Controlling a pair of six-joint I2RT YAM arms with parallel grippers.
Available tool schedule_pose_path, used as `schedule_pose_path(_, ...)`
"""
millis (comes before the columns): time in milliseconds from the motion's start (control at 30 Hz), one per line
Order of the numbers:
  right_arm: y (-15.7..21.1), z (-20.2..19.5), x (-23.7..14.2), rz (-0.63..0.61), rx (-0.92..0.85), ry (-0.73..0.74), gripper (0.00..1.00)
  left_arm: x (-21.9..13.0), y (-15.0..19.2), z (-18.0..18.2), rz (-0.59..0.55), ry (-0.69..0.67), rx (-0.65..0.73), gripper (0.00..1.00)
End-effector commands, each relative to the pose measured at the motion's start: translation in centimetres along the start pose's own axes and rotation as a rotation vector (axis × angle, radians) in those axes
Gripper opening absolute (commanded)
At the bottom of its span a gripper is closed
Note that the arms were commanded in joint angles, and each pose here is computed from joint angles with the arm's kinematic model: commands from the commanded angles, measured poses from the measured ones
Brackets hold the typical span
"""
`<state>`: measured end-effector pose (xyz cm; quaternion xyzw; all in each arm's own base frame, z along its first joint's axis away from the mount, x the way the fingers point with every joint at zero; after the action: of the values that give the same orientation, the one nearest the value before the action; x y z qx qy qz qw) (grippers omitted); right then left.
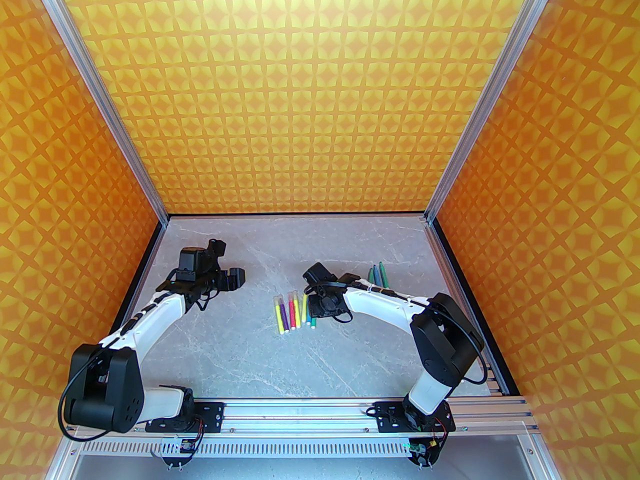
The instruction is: Open the pen caps
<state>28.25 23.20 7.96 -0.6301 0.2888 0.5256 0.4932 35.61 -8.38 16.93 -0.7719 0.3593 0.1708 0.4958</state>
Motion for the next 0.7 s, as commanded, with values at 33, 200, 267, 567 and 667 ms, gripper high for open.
schedule_pose_path(33, 0.4, 0.8, 0.7, 0.031, 0.025, -0.021, 0.42, -0.4, -0.5, -0.7, -0.043, 0.040, 0.035, 0.79)
schedule_pose_path(200, 0.4, 1.2, 1.4, 0.045, 0.027, -0.029, 0.41, -0.3, -0.5, -0.7, -0.044, 0.040, 0.038, 0.79)
schedule_pose_path(267, 0.3, 1.3, 1.7, 0.051, 0.031, -0.035, 0.41, -0.3, -0.5, -0.7, -0.043, 0.041, 0.039, 0.79)
schedule_pose_path(567, 0.2, 1.8, 2.9, 0.077, 0.049, -0.047, 0.39, -0.3, -0.4, -0.7, -0.038, 0.039, 0.042, 0.79)
schedule_pose_path(667, 0.4, 1.7, 3.1, 0.094, 0.050, -0.034, 0.37, -0.3, -0.4, -0.6, -0.036, 0.038, 0.044, 0.79)
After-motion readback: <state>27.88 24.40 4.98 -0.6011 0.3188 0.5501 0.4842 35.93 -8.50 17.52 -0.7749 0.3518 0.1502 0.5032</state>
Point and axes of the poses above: each hand's point on the last joint's axis, 136 mm out from that joint toward the fingers, its own x axis out along the fingers, its own z axis along the line the jaws close on, y = z × x, the point moved 3 cm from there along -x, back along the fingers, and after that the axes turned 12 degrees about -x, right-handed, at the moved point
